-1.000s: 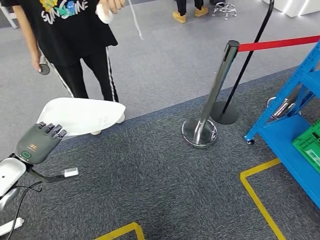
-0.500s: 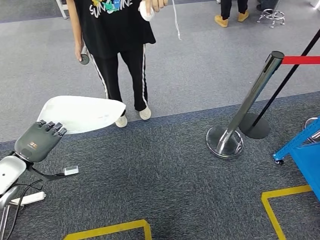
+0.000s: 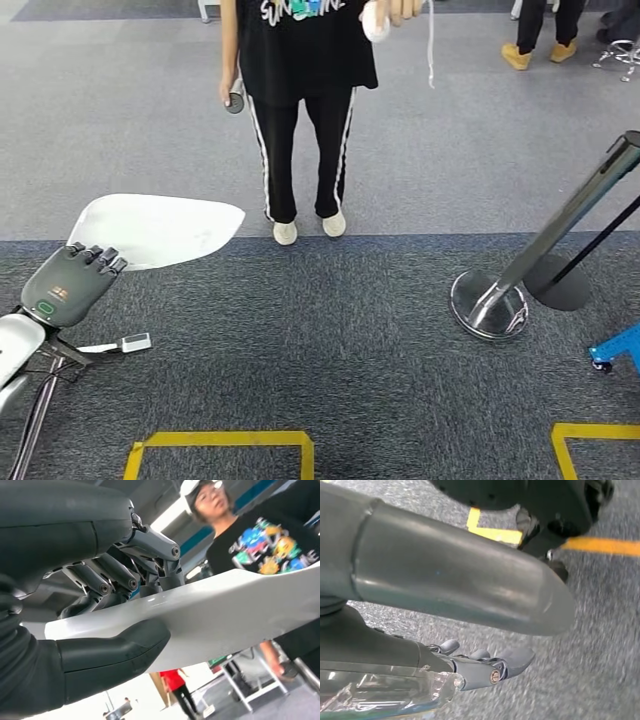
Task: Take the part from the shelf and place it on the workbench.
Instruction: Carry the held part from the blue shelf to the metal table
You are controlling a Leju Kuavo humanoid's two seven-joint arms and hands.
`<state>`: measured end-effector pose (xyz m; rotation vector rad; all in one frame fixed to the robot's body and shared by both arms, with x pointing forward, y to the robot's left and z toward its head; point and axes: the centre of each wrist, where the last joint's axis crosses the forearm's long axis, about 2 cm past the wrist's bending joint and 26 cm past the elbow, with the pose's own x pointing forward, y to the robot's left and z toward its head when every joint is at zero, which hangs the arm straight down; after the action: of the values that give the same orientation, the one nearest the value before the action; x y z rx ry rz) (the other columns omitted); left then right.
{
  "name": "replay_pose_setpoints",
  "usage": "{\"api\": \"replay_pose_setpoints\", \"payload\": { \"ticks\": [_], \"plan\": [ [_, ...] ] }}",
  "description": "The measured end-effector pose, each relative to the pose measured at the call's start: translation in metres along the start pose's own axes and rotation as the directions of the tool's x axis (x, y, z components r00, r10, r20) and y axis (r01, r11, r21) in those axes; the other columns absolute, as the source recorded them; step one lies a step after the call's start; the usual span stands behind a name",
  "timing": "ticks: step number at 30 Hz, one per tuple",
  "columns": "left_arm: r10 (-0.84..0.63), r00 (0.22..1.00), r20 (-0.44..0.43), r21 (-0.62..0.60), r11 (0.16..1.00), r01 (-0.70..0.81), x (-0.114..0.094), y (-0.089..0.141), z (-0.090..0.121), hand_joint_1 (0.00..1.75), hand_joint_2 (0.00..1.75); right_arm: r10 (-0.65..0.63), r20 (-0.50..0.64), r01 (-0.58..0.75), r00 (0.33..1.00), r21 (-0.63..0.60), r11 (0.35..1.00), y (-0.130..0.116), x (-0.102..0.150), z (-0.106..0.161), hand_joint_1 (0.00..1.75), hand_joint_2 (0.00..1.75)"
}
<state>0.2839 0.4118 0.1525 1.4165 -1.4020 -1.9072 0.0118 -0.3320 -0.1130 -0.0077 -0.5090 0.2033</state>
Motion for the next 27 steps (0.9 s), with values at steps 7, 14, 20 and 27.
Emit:
{"api": "replay_pose_setpoints", "payload": {
  "ticks": [7, 14, 20, 27],
  "plan": [
    [0.009, 1.000, 0.000, -0.007, 1.000, -0.009, 0.0004, -0.0017, 0.0030, 1.75, 1.75, 0.000, -0.003, 0.000, 1.000, 0.001, 1.000, 0.0014, -0.0017, 0.0008, 0.00, 0.00],
    [0.019, 1.000, -0.007, -0.010, 1.000, -0.020, 0.0014, -0.0026, 0.0041, 1.75, 1.75, -0.002, -0.002, 0.002, 1.000, 0.004, 1.000, 0.0026, -0.0013, 0.0006, 0.00, 0.00],
    [0.023, 1.000, -0.006, -0.015, 1.000, -0.023, 0.0028, -0.0038, 0.0058, 1.75, 1.75, -0.002, -0.001, 0.002, 1.000, 0.004, 1.000, 0.0027, -0.0009, 0.0004, 0.00, 0.00],
    [0.023, 1.000, -0.008, -0.017, 1.000, -0.023, 0.0027, -0.0042, 0.0066, 1.75, 1.75, -0.003, 0.000, 0.003, 1.000, 0.004, 1.000, 0.0029, -0.0008, 0.0003, 0.00, 0.00]
  ]
}}
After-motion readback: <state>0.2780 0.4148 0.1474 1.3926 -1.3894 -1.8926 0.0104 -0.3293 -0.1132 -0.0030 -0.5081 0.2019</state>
